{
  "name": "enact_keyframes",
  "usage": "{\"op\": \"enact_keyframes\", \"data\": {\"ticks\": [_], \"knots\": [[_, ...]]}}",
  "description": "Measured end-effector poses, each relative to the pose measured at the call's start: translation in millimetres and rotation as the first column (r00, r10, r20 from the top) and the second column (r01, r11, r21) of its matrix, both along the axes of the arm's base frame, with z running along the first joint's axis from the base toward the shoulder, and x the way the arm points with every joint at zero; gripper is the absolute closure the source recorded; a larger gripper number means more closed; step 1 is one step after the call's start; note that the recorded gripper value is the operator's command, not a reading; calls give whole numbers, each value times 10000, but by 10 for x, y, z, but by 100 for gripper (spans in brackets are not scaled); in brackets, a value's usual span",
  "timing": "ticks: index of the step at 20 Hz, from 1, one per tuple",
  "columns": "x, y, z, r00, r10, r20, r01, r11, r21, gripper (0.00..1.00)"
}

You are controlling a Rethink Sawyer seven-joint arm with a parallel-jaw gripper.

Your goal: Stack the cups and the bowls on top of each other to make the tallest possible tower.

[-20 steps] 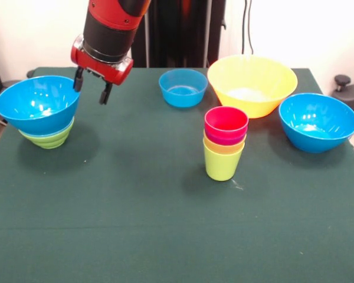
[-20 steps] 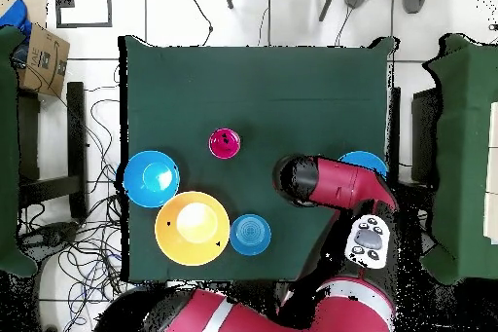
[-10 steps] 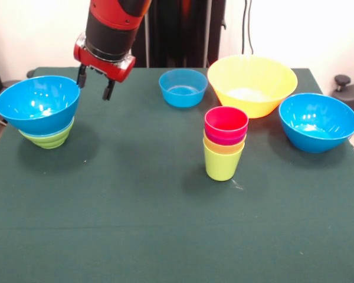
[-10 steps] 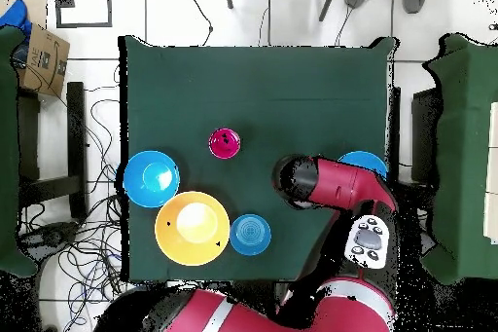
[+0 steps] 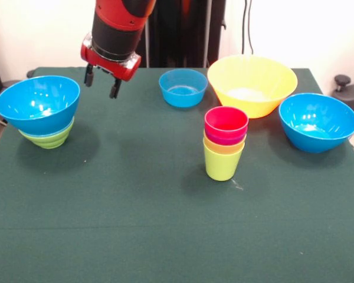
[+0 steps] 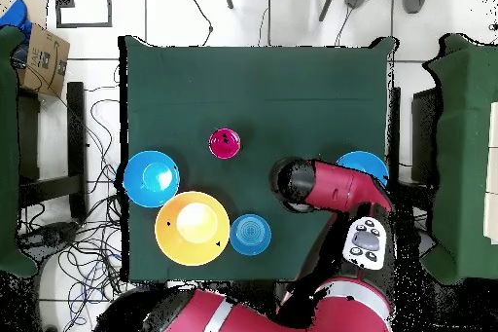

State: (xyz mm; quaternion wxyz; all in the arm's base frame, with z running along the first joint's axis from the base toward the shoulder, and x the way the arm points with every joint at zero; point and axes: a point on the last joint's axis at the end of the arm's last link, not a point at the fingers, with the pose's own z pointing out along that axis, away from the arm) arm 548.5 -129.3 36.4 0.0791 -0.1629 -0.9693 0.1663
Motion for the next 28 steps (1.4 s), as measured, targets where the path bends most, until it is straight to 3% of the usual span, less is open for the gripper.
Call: {"op": "enact_keyframes", "data": {"ticks": [11, 28], "knots": [[5, 160, -23, 9989, -457, -67, 460, 9979, 458, 0], [113, 361, 227, 9925, -1207, 207, 1178, 9871, 1084, 0]]}}
